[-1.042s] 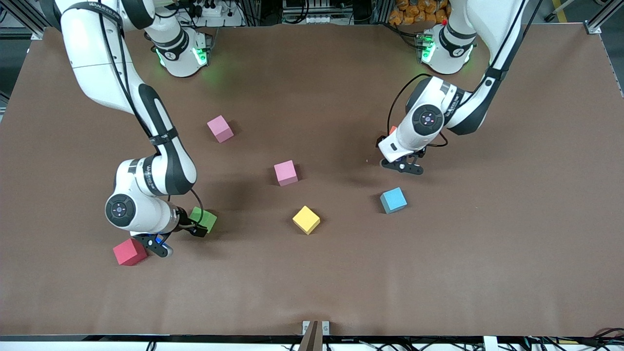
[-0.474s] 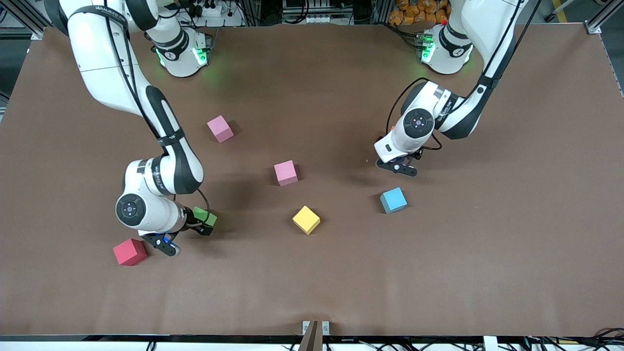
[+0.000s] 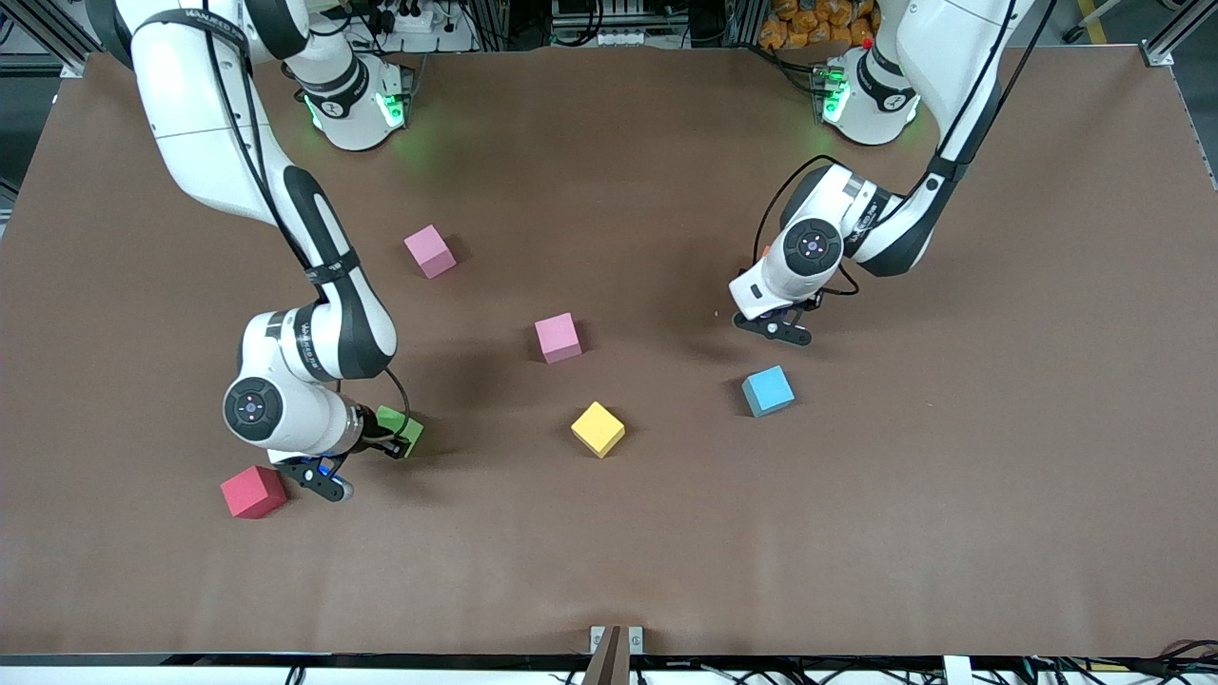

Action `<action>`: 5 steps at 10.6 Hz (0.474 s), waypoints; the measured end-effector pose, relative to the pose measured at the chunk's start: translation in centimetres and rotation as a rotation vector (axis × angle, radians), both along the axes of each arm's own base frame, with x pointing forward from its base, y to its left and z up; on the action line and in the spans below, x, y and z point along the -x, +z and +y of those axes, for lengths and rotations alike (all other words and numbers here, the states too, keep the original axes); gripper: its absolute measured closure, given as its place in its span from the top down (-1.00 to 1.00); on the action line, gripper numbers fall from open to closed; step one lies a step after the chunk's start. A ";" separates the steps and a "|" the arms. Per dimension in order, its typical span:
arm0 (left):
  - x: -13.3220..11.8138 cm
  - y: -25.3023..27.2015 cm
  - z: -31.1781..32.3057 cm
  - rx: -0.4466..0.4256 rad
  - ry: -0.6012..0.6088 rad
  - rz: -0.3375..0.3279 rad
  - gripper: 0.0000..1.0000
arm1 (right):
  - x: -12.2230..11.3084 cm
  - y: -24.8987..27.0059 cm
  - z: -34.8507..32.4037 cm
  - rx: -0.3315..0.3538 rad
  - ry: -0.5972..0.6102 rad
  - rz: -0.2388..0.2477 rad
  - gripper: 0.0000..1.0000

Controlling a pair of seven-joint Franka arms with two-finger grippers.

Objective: Arrange blocks into number 1
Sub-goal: 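Grasp the green cube with the right gripper while the left gripper grasps purple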

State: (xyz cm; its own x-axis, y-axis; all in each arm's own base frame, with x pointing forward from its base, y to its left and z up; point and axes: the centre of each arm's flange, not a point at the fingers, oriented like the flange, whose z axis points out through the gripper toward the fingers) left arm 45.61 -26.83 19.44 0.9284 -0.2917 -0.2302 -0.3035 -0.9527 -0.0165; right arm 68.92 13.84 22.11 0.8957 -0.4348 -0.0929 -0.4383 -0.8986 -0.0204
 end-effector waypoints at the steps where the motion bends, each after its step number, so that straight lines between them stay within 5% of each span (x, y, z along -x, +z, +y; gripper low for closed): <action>1: -0.4 0.2 0.0 0.002 0.021 -0.011 0.21 | -0.2 1.7 0.0 0.003 0.039 -0.024 0.04; 5: -4.4 2.8 1.5 0.009 0.196 -0.087 0.21 | 3.5 8.5 1.5 -0.013 0.154 -0.057 0.04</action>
